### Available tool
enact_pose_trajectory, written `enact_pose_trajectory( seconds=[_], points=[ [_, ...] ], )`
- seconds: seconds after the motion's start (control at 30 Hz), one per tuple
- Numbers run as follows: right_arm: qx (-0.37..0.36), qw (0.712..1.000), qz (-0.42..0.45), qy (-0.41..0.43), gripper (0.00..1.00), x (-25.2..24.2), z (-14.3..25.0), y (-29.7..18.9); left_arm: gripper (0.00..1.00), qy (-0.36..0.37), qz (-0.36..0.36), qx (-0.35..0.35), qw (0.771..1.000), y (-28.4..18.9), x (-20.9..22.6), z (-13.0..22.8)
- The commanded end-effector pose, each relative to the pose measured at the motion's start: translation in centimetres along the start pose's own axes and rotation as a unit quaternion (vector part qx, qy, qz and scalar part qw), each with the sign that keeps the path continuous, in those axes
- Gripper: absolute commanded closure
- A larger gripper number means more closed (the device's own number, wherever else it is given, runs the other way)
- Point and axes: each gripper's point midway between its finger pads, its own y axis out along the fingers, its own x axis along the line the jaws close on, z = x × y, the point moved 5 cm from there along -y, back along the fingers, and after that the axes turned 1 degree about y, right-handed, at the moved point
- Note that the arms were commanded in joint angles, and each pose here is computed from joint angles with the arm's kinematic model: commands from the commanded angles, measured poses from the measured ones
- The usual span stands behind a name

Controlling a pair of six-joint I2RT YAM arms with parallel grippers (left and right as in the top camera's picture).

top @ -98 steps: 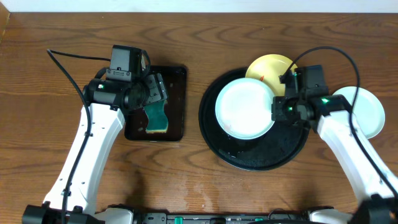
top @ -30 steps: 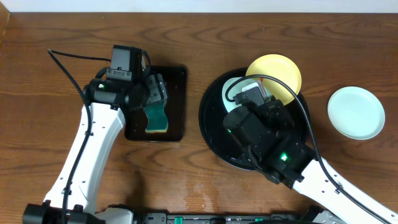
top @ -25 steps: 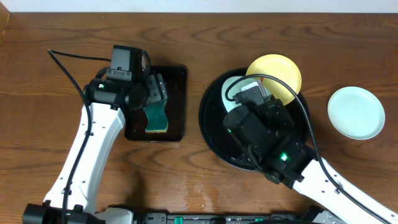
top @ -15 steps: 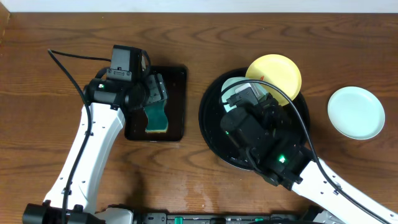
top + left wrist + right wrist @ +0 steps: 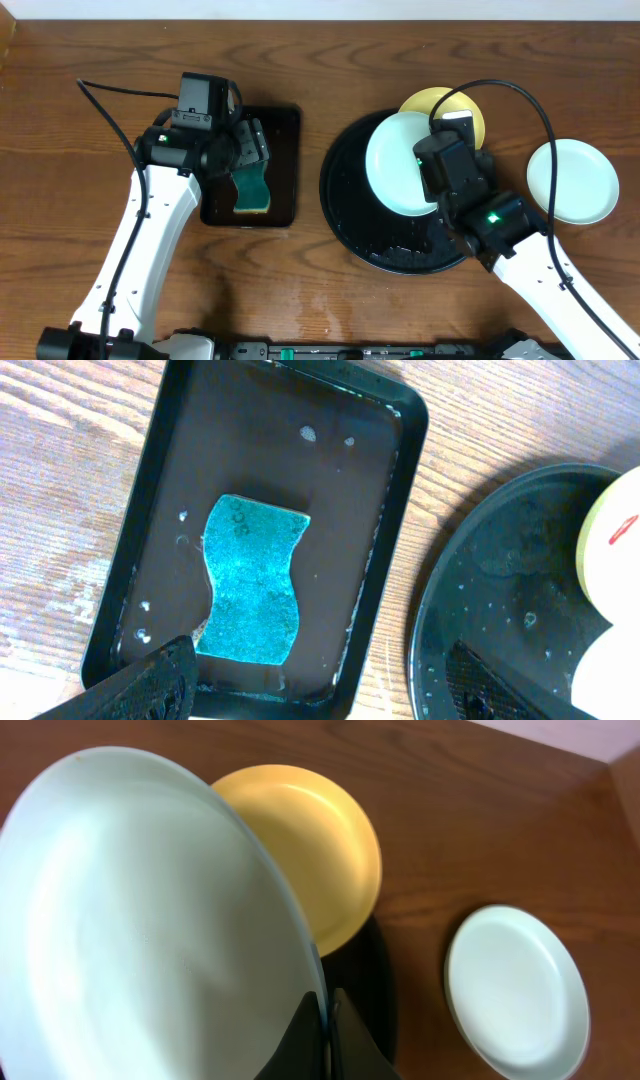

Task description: Clean dirty plates on tray and stack at the side

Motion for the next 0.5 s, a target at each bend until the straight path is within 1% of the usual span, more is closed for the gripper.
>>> enact_pose_trajectory(
  seconds=[0.0,0.07,0.13,0.17,0.27,0.4,0.47],
  points=[
    [-0.024,0.994,0.010,-0.103,0.99,0.3,-0.6,-1.1,0.20,0.005,0.007,-0.004,1.000,-0.3,-0.3,-0.4],
    [-0.043,0.986,0.072,-0.144,0.99,-0.1,-0.9,-2.0,0.20,0.005,0.007,-0.004,1.000,-0.3,-0.3,-0.4],
    [-0.066,0.978,0.098,-0.171,0.99,0.6,-1.2,-3.2,0.20,0.005,0.007,-0.004,1.000,-0.3,-0.3,-0.4],
    [-0.094,0.969,0.103,-0.206,0.99,2.2,-1.4,-4.6,0.20,0.005,0.007,-0.004,1.000,-0.3,-0.3,-0.4],
    [-0.132,0.950,0.124,-0.254,0.99,4.3,-1.6,-6.5,0.20,0.005,0.007,-0.004,1.000,-0.3,-0.3,-0.4],
    [-0.147,0.929,0.126,-0.315,0.99,5.8,-1.3,-7.7,0.20,0.005,0.007,-0.003,1.000,-0.3,-0.3,-0.4],
    [-0.153,0.923,0.125,-0.330,0.99,6.2,-1.2,-8.1,0.20,0.005,0.007,-0.003,1.000,-0.3,-0.3,-0.4]
  ],
)
